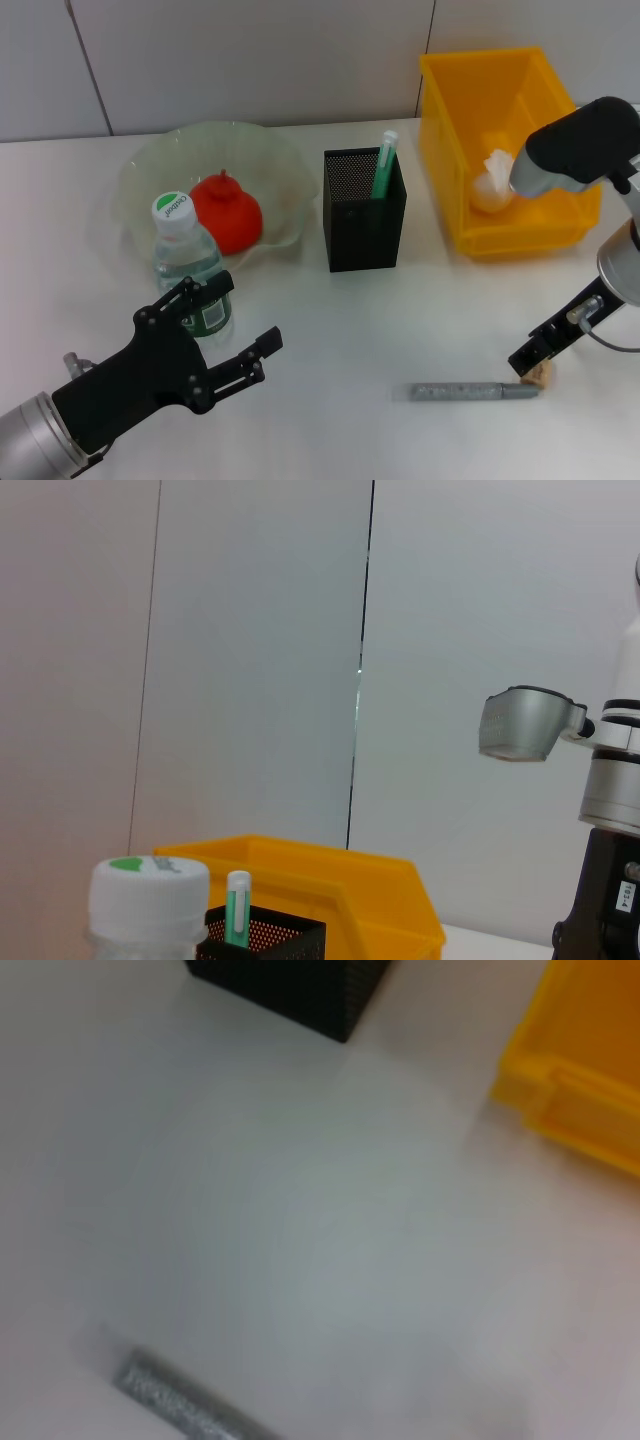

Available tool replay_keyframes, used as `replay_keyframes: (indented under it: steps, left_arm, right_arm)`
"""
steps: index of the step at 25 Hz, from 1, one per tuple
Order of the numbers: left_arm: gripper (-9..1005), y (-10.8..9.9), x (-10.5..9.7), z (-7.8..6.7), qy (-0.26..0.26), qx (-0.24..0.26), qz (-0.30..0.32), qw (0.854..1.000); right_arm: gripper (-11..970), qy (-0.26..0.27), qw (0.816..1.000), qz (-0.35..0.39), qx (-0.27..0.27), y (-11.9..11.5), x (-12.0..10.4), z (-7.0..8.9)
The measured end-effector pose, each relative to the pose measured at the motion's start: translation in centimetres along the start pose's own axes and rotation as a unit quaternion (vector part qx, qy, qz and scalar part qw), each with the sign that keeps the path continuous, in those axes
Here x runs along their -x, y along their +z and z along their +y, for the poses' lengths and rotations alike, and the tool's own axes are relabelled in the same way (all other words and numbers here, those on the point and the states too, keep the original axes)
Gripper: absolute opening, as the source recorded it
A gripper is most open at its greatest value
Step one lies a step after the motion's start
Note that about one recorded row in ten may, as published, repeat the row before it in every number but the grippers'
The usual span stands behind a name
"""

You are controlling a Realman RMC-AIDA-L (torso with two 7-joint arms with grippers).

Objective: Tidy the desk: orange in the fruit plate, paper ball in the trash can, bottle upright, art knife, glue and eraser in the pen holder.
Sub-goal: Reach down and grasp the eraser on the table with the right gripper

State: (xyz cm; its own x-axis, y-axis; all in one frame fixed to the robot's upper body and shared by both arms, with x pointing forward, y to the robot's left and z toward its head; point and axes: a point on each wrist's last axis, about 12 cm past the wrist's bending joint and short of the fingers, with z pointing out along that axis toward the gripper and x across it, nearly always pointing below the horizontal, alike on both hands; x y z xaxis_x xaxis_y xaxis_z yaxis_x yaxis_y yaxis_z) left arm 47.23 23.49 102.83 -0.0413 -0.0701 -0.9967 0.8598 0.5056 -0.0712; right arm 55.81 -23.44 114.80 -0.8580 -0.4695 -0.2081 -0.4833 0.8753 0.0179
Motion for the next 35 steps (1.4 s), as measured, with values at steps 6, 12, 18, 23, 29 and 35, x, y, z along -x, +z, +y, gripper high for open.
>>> replay_keyframes:
  steps: [6,12,18,23,29,35]
  left_arm:
    - [859,0.0,0.1,0.0,-0.006,-0.001,-0.001,1.000]
    - [859,0.1,0.1,0.0,-0.007,-0.002,-0.002,1.000]
    - [859,0.2,0.1,-0.1,-0.007,-0.005,-0.002,1.000]
    - [859,0.1,0.0,-0.1,-0.008,-0.005,-0.001,1.000]
    - [859,0.1,0.0,-0.1,-0.008,-0.004,-0.002,1.000]
    - [859,0.0,0.0,-0.1,-0.009,-0.003,-0.002,1.000]
  right_arm:
    - [763,-0.018,1.000,0.012,-0.003,0.4,0.1,0.5]
    - [762,-0.024,0.999,0.020,-0.015,0.5,0.1,0.3]
    - [761,-0.025,0.999,0.017,-0.020,0.8,0.4,0.3]
    - [759,-0.035,0.999,0.021,-0.017,1.3,0.7,0.6]
    - [755,-0.048,0.998,0.030,-0.017,1.6,0.7,1.2]
    - [752,-0.045,0.998,0.031,-0.014,1.5,0.6,1.1]
